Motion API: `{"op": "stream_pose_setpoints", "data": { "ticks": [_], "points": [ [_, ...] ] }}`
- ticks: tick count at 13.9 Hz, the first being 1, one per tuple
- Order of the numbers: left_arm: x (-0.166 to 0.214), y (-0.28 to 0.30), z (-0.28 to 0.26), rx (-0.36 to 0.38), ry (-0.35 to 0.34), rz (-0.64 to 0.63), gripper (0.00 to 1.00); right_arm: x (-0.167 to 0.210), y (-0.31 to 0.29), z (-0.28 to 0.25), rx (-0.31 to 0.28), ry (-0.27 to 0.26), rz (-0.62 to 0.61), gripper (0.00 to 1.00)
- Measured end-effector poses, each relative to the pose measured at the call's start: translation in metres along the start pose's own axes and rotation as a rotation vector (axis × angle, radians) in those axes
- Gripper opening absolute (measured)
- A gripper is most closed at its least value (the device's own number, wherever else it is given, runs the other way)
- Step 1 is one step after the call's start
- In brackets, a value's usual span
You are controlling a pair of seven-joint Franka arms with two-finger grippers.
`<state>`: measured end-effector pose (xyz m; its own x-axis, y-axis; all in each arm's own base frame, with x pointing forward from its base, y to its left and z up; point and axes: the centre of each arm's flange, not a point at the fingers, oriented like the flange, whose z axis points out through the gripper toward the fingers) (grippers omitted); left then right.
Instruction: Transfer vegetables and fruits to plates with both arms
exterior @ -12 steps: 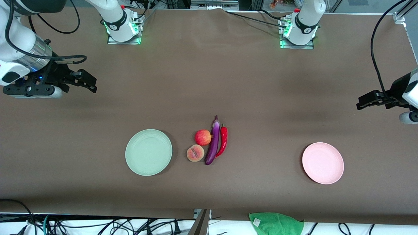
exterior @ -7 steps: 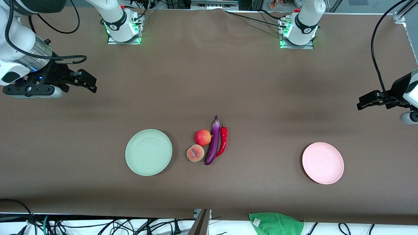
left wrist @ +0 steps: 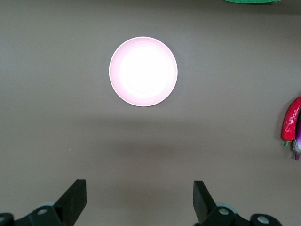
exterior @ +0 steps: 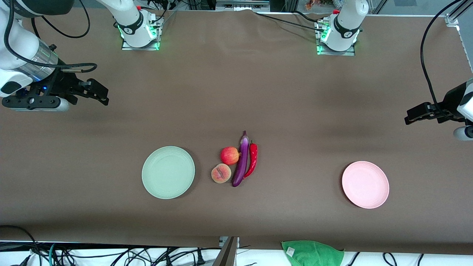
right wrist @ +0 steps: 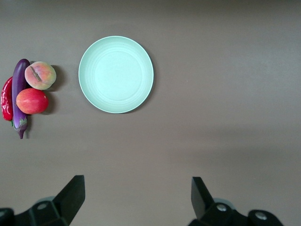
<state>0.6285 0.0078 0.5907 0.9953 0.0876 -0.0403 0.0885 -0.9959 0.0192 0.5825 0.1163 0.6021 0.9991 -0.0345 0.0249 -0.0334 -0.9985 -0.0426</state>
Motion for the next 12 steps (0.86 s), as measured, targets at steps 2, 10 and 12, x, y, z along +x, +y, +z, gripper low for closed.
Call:
{"op": "stream_pose_setpoints", "data": {
  "ticks": [2,10,12],
  "points": [
    [0.000,0.004,0.000,0.000,0.000,0.007,1.00,0.000,0.001,0.000,0.000,0.000,0.001,1.00],
    [0.014,0.030,0.045,0.006,-0.073,0.046,1.00,0.001,0.003,0.000,-0.001,-0.001,0.006,1.00],
    [0.021,0.040,0.068,0.010,-0.107,0.059,1.00,0.001,0.004,0.000,-0.001,-0.001,0.006,1.00]
  ]
}}
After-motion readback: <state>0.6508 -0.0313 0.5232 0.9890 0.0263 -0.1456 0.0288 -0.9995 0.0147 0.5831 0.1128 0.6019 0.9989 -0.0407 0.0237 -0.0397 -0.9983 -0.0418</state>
